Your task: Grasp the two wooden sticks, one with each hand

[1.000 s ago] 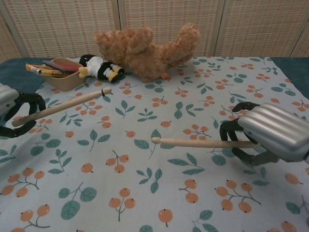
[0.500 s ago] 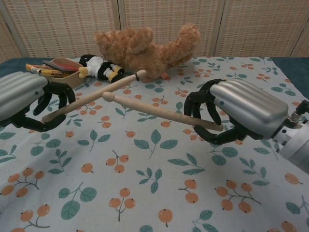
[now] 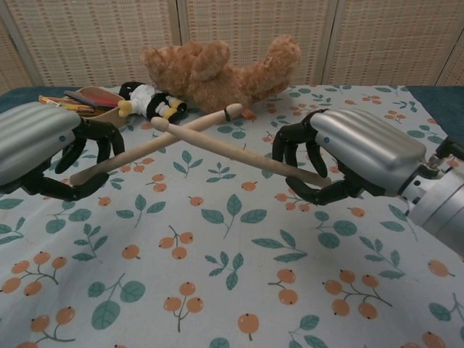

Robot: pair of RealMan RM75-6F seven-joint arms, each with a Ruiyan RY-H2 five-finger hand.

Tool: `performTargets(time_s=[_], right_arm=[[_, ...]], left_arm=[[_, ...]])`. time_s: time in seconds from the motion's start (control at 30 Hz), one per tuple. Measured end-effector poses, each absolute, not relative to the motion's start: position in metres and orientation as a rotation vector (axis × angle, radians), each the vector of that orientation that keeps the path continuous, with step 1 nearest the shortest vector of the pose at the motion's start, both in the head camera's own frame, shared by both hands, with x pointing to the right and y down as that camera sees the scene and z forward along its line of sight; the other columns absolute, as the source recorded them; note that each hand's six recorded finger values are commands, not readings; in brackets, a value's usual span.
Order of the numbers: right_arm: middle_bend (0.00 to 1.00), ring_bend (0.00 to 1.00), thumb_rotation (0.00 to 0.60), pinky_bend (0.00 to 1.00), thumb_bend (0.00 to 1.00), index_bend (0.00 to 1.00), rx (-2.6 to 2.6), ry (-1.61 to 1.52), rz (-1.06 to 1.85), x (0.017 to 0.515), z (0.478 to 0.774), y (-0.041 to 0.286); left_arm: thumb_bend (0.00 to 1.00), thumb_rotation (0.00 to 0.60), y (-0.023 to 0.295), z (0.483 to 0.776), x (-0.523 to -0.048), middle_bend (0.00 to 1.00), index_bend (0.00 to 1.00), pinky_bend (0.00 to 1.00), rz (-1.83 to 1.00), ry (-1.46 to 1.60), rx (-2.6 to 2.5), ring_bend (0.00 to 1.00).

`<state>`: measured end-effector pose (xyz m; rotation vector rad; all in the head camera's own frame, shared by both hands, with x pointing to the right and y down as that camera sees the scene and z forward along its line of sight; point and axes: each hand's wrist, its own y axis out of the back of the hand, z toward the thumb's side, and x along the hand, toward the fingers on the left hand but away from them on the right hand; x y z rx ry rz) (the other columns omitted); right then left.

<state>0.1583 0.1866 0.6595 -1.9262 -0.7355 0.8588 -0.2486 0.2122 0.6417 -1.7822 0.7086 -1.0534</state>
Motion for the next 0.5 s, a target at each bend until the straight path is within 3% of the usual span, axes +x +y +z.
performTargets(time_s=[0.5], right_arm=[[0.93, 0.65, 0.600, 0.21, 0.41, 1.00, -1.894, -0.730, 0.918, 0.171, 0.665, 0.183]], left_arm=[[0.56, 0.600, 0.215, 0.644, -0.247, 0.90, 0.81, 0.58, -1.036, 0.699, -1.739, 0.75]])
